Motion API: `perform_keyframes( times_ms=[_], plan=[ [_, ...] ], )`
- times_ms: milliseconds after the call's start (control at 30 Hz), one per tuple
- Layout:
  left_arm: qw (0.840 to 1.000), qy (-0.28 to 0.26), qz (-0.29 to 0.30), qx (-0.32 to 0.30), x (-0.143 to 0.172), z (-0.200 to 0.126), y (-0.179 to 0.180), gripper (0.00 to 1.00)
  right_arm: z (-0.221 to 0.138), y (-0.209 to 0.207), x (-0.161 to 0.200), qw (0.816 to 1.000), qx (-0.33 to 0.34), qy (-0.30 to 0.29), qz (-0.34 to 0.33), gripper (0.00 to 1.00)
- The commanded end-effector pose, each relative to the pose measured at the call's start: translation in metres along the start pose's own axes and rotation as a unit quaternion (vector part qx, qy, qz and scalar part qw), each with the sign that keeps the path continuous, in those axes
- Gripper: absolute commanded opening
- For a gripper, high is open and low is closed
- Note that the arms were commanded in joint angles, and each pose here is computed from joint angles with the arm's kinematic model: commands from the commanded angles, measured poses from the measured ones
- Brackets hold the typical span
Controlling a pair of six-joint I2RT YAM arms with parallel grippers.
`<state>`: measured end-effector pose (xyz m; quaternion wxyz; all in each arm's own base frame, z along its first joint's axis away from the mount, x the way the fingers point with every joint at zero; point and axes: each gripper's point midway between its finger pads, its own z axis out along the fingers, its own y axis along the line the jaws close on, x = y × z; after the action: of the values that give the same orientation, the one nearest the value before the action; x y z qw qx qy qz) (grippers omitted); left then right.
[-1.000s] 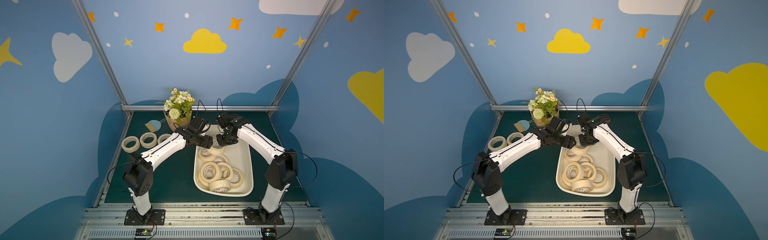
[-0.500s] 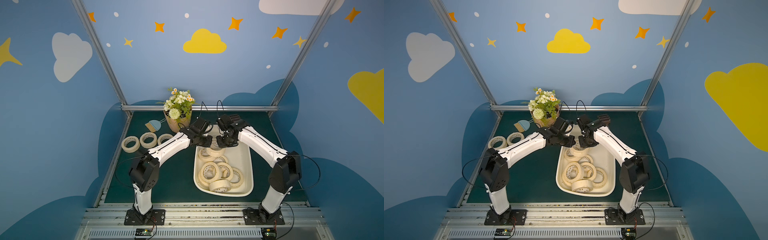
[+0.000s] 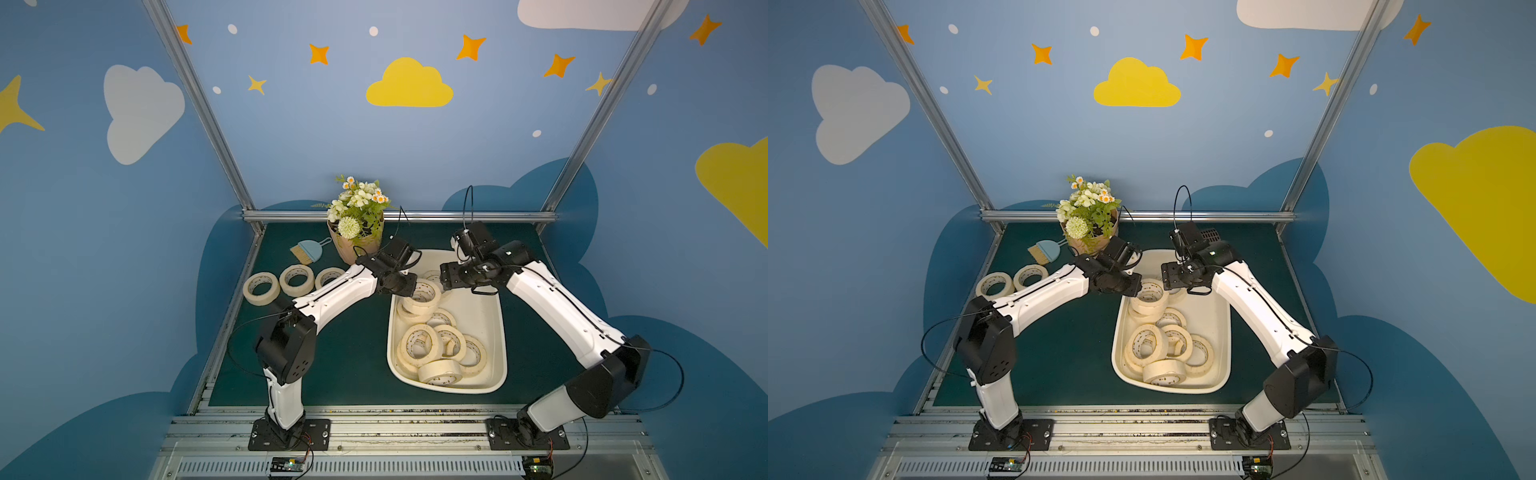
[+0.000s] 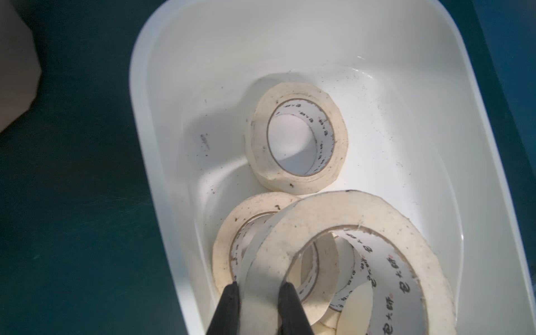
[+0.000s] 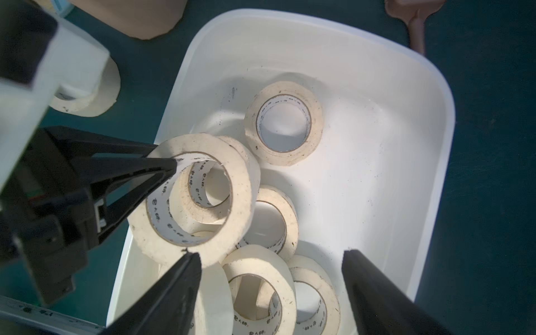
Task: Take out the art tape in the storage box
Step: Pick up the art tape from the storage box, then place the art tape at the center of the board.
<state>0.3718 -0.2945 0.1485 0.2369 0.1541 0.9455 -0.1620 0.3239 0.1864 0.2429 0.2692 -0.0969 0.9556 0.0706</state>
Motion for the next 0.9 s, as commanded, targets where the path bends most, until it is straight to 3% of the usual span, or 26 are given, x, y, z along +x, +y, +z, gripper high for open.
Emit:
perform_keyframes(
  times_ms=[0,167,267,400,867],
  plan=[
    [0.997,-0.059,-0.004,-0.042,-0.02,-0.054,0.028,0.04,-0.014,-0.03,-0.001,0.998,0.038,-0.031,0.026,0.83],
    [0.988,-0.099,-0.029,-0.114,-0.017,-0.095,0.087,0.04,-0.012,-0.058,0.009,0.997,0.046,-0.039,0.057,0.83],
    [0.982,-0.105,-0.066,-0.14,-0.009,-0.094,0.127,0.04,-0.005,-0.065,0.017,0.996,0.049,-0.026,0.063,0.83],
    [0.974,-0.118,-0.101,-0.164,-0.006,-0.071,0.165,0.04,0.005,-0.065,0.022,0.997,0.045,-0.011,0.061,0.83],
    [0.973,-0.104,-0.118,-0.17,-0.027,0.036,0.19,0.04,0.037,-0.063,0.035,0.997,0.037,0.044,0.061,0.88]
  ],
)
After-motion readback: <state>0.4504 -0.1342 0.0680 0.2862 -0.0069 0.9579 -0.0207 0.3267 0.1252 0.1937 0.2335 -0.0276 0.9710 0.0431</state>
